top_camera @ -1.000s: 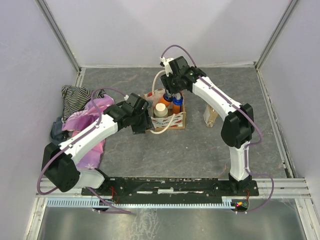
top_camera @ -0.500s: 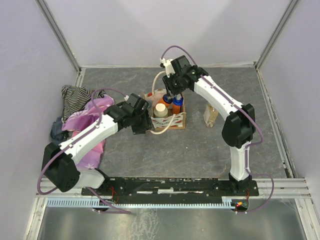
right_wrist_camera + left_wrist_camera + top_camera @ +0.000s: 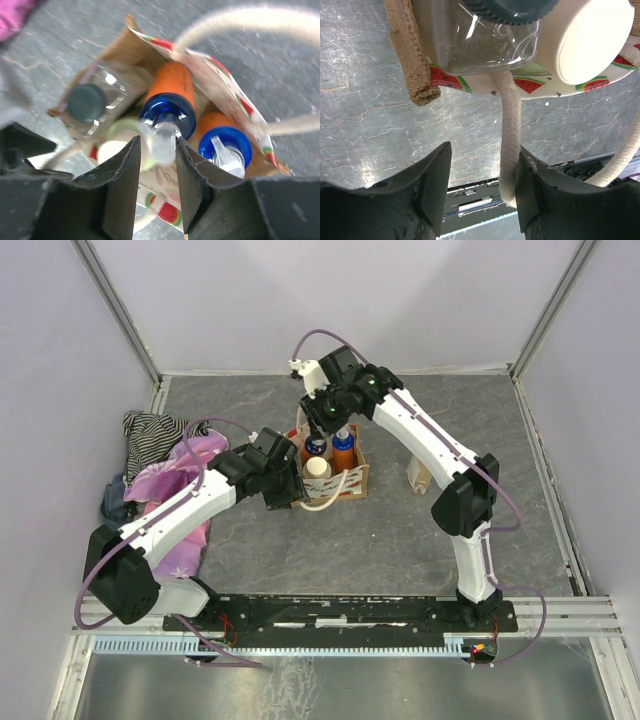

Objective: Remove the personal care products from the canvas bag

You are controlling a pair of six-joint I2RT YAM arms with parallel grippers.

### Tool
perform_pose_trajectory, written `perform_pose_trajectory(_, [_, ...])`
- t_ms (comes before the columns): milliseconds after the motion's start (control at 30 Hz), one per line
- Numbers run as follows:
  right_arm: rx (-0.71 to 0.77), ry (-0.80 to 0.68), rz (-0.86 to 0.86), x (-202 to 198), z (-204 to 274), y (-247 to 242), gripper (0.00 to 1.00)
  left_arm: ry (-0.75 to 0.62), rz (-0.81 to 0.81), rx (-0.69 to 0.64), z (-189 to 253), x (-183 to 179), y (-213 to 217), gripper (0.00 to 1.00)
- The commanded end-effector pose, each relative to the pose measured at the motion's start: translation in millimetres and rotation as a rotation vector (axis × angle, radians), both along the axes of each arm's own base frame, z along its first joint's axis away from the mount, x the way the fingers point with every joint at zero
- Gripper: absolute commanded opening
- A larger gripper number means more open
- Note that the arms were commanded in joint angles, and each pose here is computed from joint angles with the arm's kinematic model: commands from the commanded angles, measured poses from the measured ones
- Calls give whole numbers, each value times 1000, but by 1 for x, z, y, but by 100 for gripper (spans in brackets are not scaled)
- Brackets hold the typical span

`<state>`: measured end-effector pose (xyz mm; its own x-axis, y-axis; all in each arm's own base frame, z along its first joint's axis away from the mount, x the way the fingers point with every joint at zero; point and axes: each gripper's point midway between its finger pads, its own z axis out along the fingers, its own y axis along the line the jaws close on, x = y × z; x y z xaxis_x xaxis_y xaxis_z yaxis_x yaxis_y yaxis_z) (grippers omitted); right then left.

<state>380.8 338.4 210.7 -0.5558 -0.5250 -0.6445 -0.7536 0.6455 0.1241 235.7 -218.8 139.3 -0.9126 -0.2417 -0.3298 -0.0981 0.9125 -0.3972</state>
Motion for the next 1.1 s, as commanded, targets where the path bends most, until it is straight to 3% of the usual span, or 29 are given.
perform_pose_trajectory(0, [90,-30,127,-20,34,39,14,-26,13,-44,10,2,-5,57])
perform_pose_trajectory(300, [29,-43,94,-16,20,33,10,-29,13,-37,10,1,-4,57])
perform_pose_trajectory(367, [13,-56,81,-14,20,30,19,-26,11,-40,10,2,-5,57])
perform_pose_trajectory(467, [5,-78,59,-10,19,26,43,-27,11,-44,11,2,-6,57])
perform_pose_trajectory(567, [11,-103,32,-5,18,25,59,-27,13,-45,12,2,-5,57])
perform_pose_trajectory(633, [2,-105,17,-1,13,25,64,-28,11,-47,12,2,-6,57])
perform_pose_trajectory(1067, [-13,-139,-45,29,-15,38,65,-35,14,-32,16,2,-2,57])
